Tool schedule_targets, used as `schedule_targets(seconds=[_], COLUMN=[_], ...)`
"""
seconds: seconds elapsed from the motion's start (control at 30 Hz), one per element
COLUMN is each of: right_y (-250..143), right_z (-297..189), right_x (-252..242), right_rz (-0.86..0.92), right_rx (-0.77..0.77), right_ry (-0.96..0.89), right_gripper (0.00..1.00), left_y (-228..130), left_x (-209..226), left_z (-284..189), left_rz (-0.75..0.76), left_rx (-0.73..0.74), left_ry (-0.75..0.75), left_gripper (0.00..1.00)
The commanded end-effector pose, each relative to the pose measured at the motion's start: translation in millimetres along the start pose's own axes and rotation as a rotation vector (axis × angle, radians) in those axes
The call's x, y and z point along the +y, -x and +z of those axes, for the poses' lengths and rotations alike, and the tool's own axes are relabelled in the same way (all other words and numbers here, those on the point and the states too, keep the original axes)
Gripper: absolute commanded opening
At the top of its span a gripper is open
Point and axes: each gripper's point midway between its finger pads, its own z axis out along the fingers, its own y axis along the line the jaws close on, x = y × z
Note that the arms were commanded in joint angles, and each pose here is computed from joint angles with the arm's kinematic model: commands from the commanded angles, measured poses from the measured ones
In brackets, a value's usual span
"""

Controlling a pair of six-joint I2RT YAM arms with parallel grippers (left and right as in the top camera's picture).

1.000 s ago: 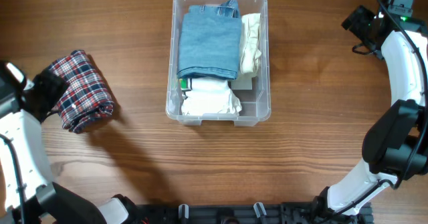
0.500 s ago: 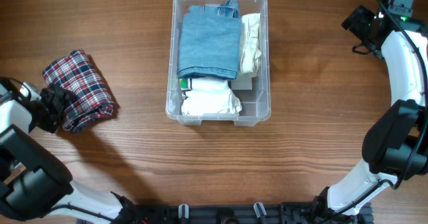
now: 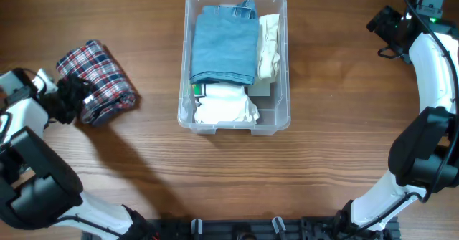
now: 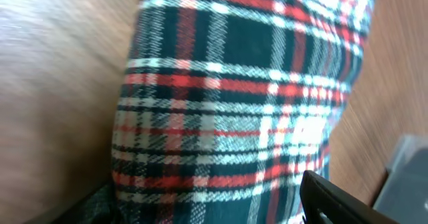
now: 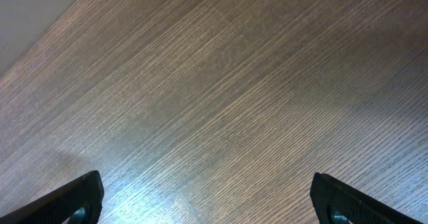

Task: Pack container

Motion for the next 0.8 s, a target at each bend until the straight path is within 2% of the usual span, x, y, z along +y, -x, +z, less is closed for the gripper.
schedule_targets(seconds=[0.0, 0.3, 0.63, 0.77], right_y=[-5, -5, -5, -5], right_z=[7, 7, 7, 7], right_x=[0, 0, 0, 0], right_rz=[-0.002, -0.002, -0.002, -0.002], right_rx=[0.016, 0.016, 0.016, 0.016], right_ry=[-0.005, -0.005, -0.005, -0.005], right_gripper=[1.00, 1.00, 1.00, 1.00], left_y=[-9, 16, 14, 9], left_x=[-11, 35, 2, 7], left_z=[9, -5, 21, 29], left_rz=[0.017, -0.051, -0.001, -0.014], left_rx=[0.029, -0.065, -0.032, -0.010], left_ry=[-0.033, 0.093, -0.108, -0.106], left_gripper=[0.83, 0.84, 0.85, 0.85])
